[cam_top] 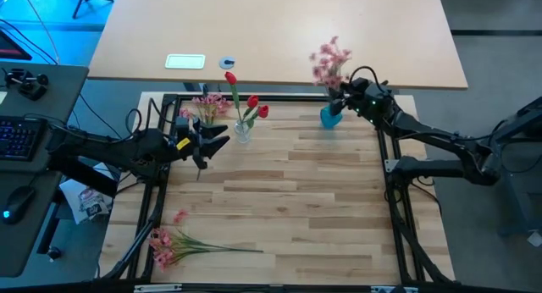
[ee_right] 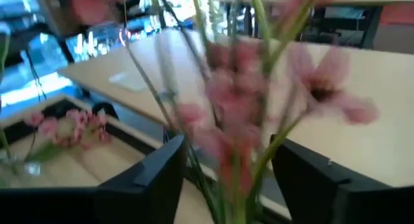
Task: Sort flowers into vase by color
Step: Put the right pink flowers into the blue vase, then put the top pink flowers into the blue vase
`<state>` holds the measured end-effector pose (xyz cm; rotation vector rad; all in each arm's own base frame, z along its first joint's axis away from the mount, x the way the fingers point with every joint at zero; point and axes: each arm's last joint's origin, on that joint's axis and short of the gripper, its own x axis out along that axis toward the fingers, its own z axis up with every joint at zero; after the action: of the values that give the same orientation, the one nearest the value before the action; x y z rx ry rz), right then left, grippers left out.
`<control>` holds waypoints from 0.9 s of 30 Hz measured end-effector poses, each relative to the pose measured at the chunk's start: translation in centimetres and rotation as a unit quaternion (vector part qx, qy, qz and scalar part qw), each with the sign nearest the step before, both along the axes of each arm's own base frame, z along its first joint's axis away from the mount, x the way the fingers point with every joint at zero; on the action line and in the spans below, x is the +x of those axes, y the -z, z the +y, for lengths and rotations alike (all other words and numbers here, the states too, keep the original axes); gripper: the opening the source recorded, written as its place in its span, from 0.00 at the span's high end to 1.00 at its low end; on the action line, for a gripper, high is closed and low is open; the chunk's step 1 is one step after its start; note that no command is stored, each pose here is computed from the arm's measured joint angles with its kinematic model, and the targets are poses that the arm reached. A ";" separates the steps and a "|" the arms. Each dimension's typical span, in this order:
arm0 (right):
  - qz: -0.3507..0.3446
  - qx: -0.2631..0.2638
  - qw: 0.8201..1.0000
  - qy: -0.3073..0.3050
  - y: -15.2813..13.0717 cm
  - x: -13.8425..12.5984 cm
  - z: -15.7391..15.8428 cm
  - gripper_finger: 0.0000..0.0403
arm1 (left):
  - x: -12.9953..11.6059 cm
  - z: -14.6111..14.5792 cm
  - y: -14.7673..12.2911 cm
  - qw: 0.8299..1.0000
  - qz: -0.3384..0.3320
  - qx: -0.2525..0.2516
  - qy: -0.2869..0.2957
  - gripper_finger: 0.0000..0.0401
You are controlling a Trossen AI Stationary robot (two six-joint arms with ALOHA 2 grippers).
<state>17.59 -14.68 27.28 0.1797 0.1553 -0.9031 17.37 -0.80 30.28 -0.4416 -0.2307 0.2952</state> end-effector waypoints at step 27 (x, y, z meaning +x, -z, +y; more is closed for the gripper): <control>-0.170 0.047 0.979 -0.102 -5.2 -6.9 6.5 0.34 | -0.1 0.8 -0.7 0.975 0.208 -0.065 -0.042 0.46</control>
<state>10.65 -8.21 32.50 0.3967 -0.1006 -0.6503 17.29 0.05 30.99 -0.4891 0.1810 0.4806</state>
